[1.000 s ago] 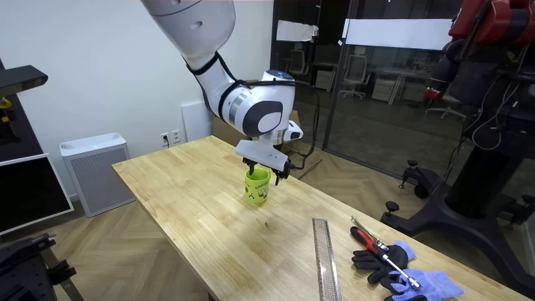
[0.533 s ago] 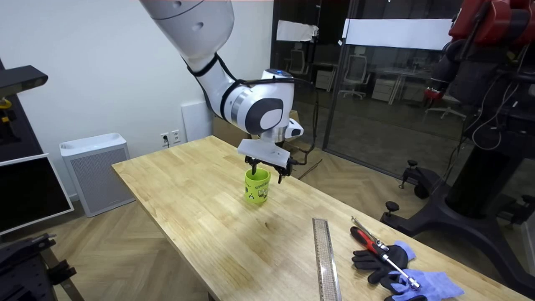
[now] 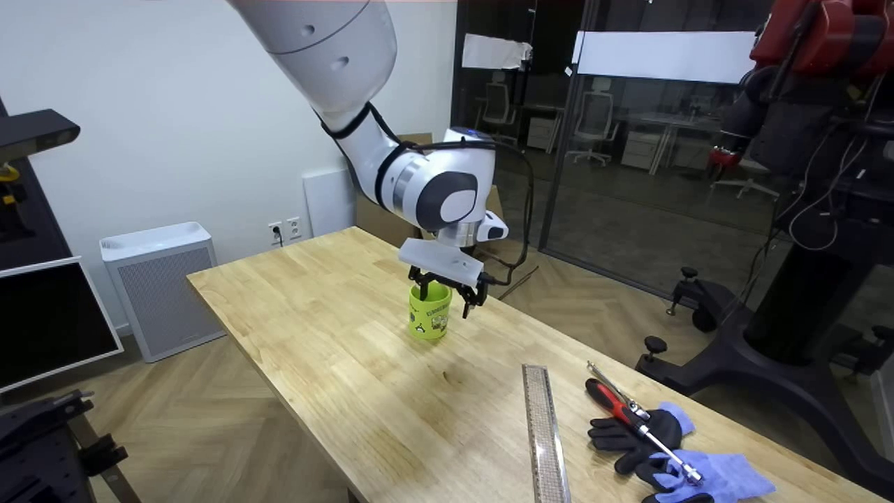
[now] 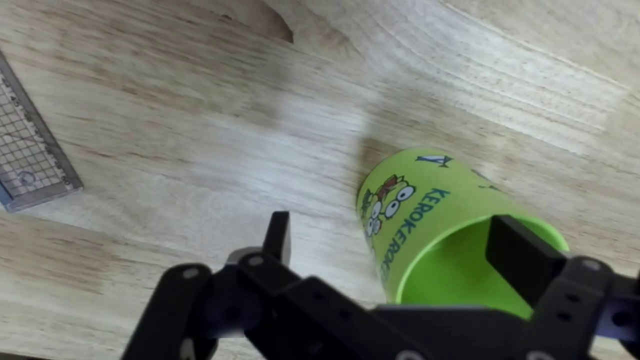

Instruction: Pick up cup and move it slightly forward

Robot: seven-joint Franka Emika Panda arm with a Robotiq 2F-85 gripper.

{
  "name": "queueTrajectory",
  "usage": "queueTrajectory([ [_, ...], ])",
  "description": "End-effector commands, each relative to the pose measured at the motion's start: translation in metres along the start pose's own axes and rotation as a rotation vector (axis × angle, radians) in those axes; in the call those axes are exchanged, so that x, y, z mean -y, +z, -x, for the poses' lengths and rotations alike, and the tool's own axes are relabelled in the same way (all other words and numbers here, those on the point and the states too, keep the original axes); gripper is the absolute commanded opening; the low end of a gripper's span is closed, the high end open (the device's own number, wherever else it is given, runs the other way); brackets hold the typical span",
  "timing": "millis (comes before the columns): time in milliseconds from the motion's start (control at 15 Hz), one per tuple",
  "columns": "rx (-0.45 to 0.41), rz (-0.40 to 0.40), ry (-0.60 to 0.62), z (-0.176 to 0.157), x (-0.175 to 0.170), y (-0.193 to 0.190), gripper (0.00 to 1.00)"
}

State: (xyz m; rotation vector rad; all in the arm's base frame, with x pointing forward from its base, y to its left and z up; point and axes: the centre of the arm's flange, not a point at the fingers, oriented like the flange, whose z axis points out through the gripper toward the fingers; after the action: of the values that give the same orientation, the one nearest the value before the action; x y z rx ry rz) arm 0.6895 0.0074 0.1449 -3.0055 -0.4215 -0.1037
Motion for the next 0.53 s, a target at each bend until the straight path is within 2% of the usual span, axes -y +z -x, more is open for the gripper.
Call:
queueTrajectory([
  [0, 0.025, 0.002, 0.056, -0.027, -0.007, 0.009, 1.00],
  [467, 0.024, 0.011, 0.070, -0.048, -0.016, 0.019, 1.00],
])
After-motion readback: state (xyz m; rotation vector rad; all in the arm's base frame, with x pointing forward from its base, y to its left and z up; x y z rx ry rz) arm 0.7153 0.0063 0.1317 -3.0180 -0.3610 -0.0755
